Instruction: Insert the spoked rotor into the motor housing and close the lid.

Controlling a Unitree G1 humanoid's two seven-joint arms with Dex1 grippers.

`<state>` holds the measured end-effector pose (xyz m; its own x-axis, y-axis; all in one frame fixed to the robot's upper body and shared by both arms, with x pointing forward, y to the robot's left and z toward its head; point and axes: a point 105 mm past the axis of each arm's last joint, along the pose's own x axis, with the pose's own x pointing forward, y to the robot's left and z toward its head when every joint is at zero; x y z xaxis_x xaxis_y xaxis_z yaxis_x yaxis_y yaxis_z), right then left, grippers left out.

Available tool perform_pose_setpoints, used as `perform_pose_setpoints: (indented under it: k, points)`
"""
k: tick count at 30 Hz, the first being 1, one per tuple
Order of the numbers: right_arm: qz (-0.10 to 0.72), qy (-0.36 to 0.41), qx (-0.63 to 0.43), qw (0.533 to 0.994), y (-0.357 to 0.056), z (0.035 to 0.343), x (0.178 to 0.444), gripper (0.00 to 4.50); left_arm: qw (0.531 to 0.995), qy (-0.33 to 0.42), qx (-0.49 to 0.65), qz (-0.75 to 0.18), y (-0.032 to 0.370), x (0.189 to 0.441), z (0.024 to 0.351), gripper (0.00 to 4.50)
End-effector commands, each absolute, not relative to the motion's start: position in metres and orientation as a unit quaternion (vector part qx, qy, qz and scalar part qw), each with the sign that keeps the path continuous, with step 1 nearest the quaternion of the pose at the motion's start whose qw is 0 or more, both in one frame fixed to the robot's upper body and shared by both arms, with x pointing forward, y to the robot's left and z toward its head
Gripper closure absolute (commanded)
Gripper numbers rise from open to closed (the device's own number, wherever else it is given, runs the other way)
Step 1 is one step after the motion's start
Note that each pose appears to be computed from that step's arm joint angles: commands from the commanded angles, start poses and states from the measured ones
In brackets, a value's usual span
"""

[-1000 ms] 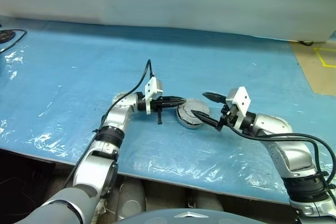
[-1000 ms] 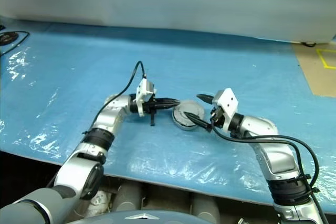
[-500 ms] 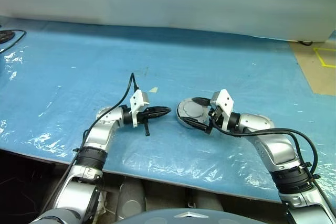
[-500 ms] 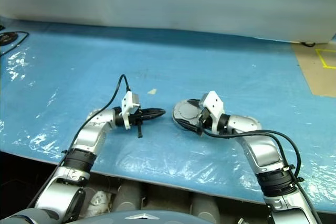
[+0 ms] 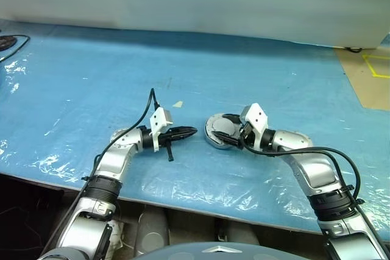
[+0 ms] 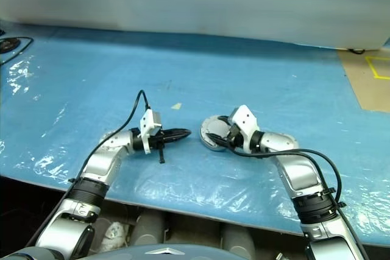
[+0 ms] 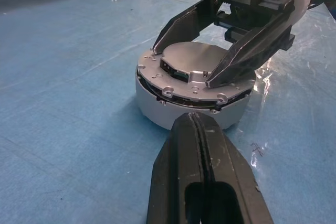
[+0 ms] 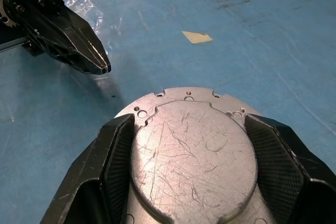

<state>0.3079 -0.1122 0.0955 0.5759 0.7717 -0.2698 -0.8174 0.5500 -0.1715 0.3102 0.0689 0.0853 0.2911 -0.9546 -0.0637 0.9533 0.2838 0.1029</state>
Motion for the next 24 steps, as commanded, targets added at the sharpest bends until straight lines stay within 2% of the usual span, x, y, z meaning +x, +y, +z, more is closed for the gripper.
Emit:
perform_pose_setpoints:
  k: [1, 12, 19, 24]
  points:
    - [0.452, 0.067, -0.154, 0.876, -0.112, 0.101, 0.309, 1.51, 0.8, -0.029, 0.063, -0.596, 0.066, 0.311, 0.097, 4.5]
    - [0.488, 0.056, -0.121, 0.863, -0.085, 0.122, 0.302, 1.51, 0.802, -0.029, 0.064, -0.593, 0.063, 0.313, 0.096, 4.5]
    - [0.474, 0.091, -0.188, 0.855, -0.094, 0.094, 0.3, 1.51, 0.804, -0.03, 0.066, -0.59, 0.064, 0.315, 0.096, 4.5]
    - [0.487, 0.089, -0.155, 0.855, -0.094, 0.1, 0.295, 1.51, 0.804, -0.029, 0.067, -0.59, 0.065, 0.315, 0.095, 4.5]
